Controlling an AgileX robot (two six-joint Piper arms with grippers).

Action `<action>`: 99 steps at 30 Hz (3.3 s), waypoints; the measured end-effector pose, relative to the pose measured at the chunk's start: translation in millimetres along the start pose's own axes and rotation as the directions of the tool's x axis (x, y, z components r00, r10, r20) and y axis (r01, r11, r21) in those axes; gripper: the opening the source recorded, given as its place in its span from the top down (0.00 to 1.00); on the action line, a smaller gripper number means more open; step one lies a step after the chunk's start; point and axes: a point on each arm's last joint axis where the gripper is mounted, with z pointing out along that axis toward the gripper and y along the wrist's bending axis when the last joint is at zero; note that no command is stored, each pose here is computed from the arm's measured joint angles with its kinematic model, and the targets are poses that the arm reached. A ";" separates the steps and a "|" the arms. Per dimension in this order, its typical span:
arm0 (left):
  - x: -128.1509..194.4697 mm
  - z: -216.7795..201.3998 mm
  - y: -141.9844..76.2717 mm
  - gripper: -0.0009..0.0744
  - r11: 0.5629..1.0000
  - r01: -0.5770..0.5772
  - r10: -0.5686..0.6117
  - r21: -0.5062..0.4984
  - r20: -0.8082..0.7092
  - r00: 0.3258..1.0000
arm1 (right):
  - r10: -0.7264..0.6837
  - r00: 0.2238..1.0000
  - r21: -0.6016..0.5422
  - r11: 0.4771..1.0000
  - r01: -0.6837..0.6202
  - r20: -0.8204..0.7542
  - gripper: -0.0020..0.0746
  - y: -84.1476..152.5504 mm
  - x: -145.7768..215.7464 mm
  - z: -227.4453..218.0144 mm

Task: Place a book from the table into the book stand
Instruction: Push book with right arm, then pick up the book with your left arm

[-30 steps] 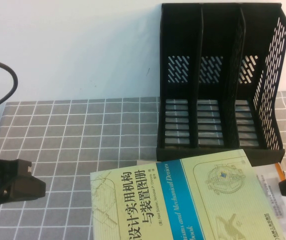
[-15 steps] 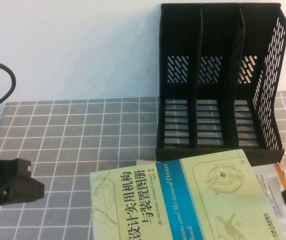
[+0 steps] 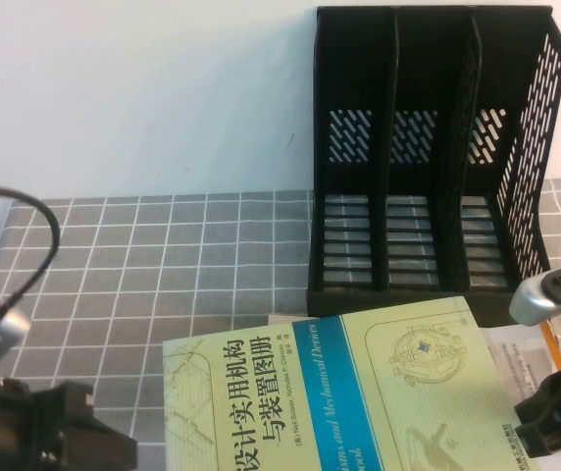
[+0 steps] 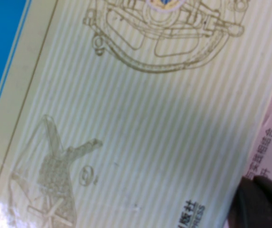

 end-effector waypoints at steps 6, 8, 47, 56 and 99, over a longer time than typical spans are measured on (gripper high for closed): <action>5.8 9.9 4.4 0.63 0.997 0.032 -0.034 0.077 0.024 0.999 | 0.003 1.000 -0.003 1.000 -0.003 0.000 0.97 0.2 -0.1 0.2; 5.2 10.0 3.0 0.50 0.995 0.038 -0.041 0.096 0.031 0.999 | 0.003 1.000 -0.003 1.000 -0.003 0.000 0.97 0.2 -0.1 0.2; -13.7 67.9 10.6 0.20 0.928 -0.056 0.083 0.369 -0.059 0.995 | -0.015 1.000 -0.015 1.000 0.015 -0.003 0.97 1.6 0.2 0.2; -14.6 76.8 8.3 0.49 0.925 -0.078 0.102 0.371 -0.046 0.994 | -0.016 1.000 -0.015 1.000 0.016 -0.005 0.97 1.5 0.2 0.6; -47.2 -50.4 -121.4 0.73 0.890 -0.359 0.321 0.279 0.176 0.931 | -0.193 0.925 0.095 0.981 0.171 0.326 0.97 17.5 27.1 -90.3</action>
